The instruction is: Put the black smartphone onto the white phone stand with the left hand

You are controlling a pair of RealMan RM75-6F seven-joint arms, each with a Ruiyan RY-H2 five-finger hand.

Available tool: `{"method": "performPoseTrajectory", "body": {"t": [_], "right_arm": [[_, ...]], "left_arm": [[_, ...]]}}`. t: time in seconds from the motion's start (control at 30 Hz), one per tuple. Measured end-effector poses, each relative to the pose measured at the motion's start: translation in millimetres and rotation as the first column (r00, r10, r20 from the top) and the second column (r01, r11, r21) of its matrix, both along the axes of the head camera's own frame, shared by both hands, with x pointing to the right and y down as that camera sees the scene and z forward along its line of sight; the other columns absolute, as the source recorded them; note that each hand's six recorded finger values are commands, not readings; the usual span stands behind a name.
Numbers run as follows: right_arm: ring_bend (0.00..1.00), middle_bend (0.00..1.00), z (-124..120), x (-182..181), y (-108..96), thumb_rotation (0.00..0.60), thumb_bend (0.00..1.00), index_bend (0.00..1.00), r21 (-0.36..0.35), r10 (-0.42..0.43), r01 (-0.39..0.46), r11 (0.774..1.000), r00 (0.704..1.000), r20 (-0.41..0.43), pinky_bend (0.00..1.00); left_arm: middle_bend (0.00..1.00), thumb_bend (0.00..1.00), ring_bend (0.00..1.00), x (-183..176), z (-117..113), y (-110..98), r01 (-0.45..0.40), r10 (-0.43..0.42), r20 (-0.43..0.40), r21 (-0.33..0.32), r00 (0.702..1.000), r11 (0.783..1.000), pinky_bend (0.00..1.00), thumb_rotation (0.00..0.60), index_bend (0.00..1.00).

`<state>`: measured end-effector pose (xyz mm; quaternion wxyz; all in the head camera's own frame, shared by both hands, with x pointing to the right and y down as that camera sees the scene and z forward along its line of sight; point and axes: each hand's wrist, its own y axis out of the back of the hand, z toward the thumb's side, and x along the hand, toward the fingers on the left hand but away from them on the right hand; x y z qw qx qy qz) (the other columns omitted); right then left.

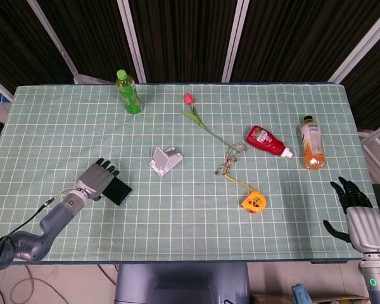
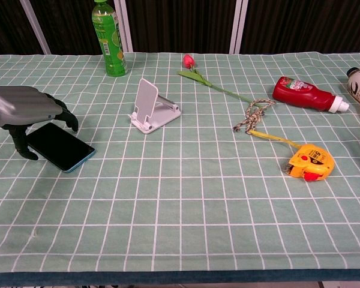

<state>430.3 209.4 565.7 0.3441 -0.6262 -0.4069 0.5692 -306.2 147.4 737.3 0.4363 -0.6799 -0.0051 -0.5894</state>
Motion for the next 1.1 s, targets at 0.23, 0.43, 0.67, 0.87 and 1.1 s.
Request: {"method": "performPoseTrajectory", "body": {"t": [0.23, 0.43, 0.67, 0.87, 1.1], "right_arm": [[0.00, 0.02, 0.1, 0.0, 0.0, 0.600, 0.34, 0.12, 0.000, 0.000, 0.000, 1.000, 1.000, 0.000, 0.19], [0.00, 0.02, 0.0, 0.1, -0.1, 0.600, 0.34, 0.12, 0.000, 0.001, -0.001, 1.000, 1.000, 0.000, 0.19], [0.00, 0.02, 0.0, 0.1, -0.1, 0.600, 0.34, 0.12, 0.000, 0.001, -0.001, 1.000, 1.000, 0.002, 0.19], [0.00, 0.02, 0.0, 0.1, -0.1, 0.600, 0.34, 0.12, 0.000, 0.001, -0.001, 1.000, 1.000, 0.002, 0.19], [0.00, 0.02, 0.0, 0.1, -0.1, 0.600, 0.34, 0.12, 0.000, 0.001, -0.001, 1.000, 1.000, 0.001, 0.19]], "left_arm": [[0.22, 0.12, 0.10, 4.5, 3.9, 1.9, 0.003, -0.003, -0.008, -0.003, 1.000, 1.000, 0.14, 0.600, 0.25], [0.23, 0.12, 0.10, 5.6, 6.1, 3.8, 0.001, -0.001, -0.009, -0.007, 1.000, 1.000, 0.14, 0.600, 0.27], [0.28, 0.12, 0.10, 3.9, 7.6, 4.8, 0.003, -0.004, -0.005, -0.007, 1.000, 1.000, 0.14, 0.600, 0.30], [0.29, 0.12, 0.10, 2.2, 9.5, 7.9, 0.007, -0.007, -0.002, -0.014, 1.000, 1.000, 0.14, 0.600, 0.31], [0.35, 0.23, 0.10, 1.8, 10.3, 9.4, 0.014, -0.014, -0.007, -0.018, 1.000, 1.000, 0.15, 0.600, 0.36]]}}
